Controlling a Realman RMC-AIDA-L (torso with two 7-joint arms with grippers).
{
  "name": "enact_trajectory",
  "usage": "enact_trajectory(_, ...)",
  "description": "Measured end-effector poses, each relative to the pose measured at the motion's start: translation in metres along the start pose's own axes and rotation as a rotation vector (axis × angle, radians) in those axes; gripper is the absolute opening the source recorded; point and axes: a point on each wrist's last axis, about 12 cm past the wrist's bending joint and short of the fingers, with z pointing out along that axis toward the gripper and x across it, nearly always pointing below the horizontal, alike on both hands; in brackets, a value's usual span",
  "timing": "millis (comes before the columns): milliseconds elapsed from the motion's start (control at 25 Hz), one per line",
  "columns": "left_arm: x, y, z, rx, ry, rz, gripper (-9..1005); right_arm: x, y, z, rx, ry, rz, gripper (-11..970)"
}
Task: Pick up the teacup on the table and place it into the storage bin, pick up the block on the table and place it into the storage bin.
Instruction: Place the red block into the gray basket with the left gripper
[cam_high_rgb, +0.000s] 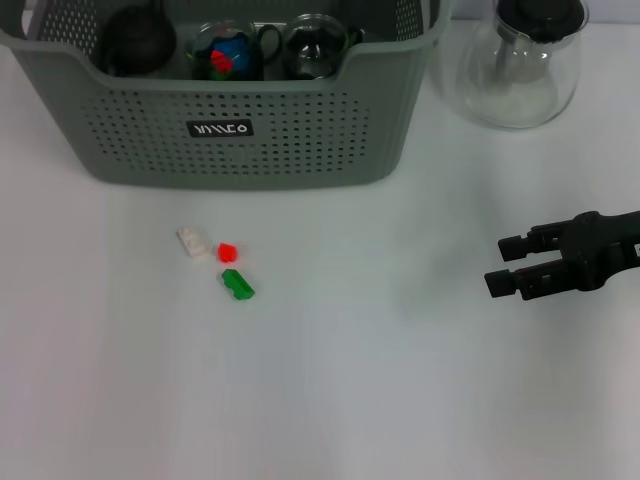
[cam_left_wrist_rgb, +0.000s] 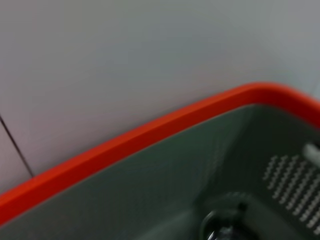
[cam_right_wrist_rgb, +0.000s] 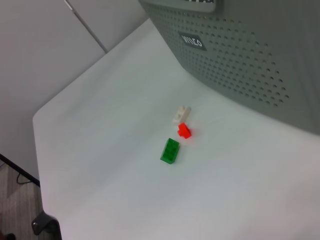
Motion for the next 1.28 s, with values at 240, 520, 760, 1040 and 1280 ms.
enact_trajectory(240, 0.001, -0.002, 0.041, -0.044, 0.107, -0.003, 275, -0.002, 0.000, 0.001, 0.001, 0.010, -0.004, 823)
enact_trajectory(520, 0.012, -0.002, 0.058, -0.053, 0.150, -0.008, 295, -0.002, 0.000, 0.001, 0.000, 0.015, -0.004, 823)
enact_trajectory(760, 0.018, -0.006, 0.062, -0.053, 0.156, 0.004, 312, -0.002, 0.000, 0.002, 0.000, 0.015, -0.004, 823)
enact_trajectory(1040, 0.014, -0.004, 0.057, -0.069, 0.114, 0.010, 332, -0.001, 0.000, 0.002, 0.000, 0.022, -0.005, 822)
enact_trajectory(1280, 0.011, 0.002, 0.007, -0.037, -0.130, -0.010, 538, -0.001, 0.000, 0.002, 0.000, 0.024, -0.006, 822)
